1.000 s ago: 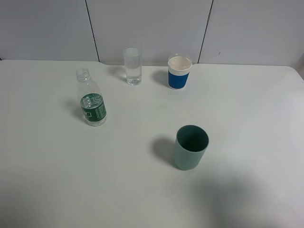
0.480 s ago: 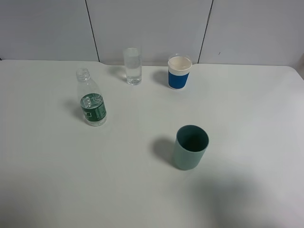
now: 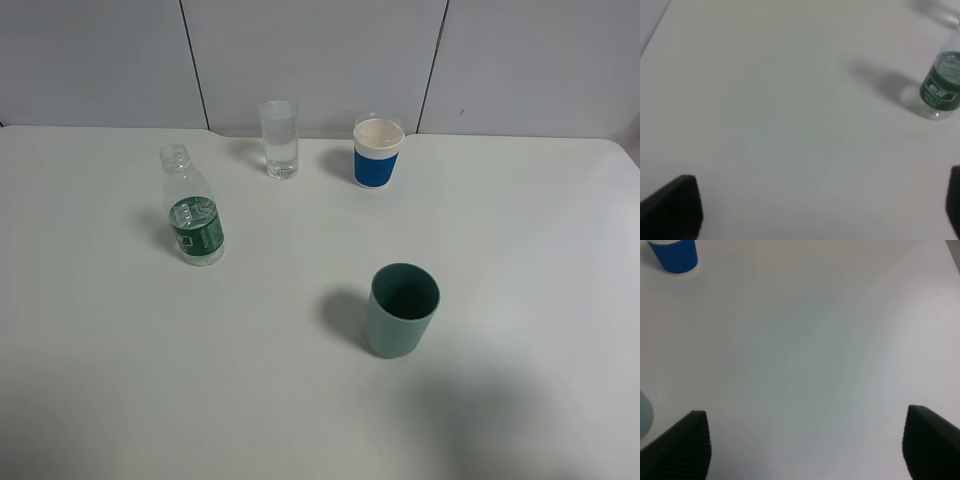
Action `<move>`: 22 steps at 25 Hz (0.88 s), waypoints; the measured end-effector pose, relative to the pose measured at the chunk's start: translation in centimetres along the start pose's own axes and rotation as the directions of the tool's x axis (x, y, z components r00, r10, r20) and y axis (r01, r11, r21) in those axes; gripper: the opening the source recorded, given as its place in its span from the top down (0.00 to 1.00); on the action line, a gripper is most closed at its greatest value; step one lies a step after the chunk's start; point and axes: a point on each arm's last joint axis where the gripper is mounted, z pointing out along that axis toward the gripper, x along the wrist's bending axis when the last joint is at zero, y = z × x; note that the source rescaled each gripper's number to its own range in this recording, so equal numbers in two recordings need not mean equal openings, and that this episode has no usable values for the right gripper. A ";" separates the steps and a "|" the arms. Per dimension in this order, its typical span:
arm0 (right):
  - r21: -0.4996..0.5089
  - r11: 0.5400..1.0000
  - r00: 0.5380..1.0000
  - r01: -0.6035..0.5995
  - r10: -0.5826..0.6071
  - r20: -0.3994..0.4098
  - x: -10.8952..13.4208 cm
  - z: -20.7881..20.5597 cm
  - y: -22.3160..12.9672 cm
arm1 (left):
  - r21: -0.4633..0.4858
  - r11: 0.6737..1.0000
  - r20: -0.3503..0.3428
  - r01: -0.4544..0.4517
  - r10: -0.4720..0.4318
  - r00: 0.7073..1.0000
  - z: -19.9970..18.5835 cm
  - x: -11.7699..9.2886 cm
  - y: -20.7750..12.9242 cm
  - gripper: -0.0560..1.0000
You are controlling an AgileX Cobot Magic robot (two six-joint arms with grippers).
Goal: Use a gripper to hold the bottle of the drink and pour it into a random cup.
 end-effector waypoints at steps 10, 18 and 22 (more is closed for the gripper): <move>0.000 1.000 1.000 0.000 0.000 0.000 0.0 0.0 0.0 | 0.000 1.000 0.000 0.000 0.000 1.000 0.0 0.0 0.0 0.00; 0.000 1.000 1.000 0.000 0.000 0.000 0.0 0.0 0.0 | 0.000 1.000 0.000 0.000 0.000 1.000 0.0 0.0 0.0 0.00; 0.000 1.000 1.000 0.000 0.000 0.000 0.0 0.0 0.0 | 0.000 1.000 0.000 0.000 0.000 1.000 0.0 0.0 0.0 0.00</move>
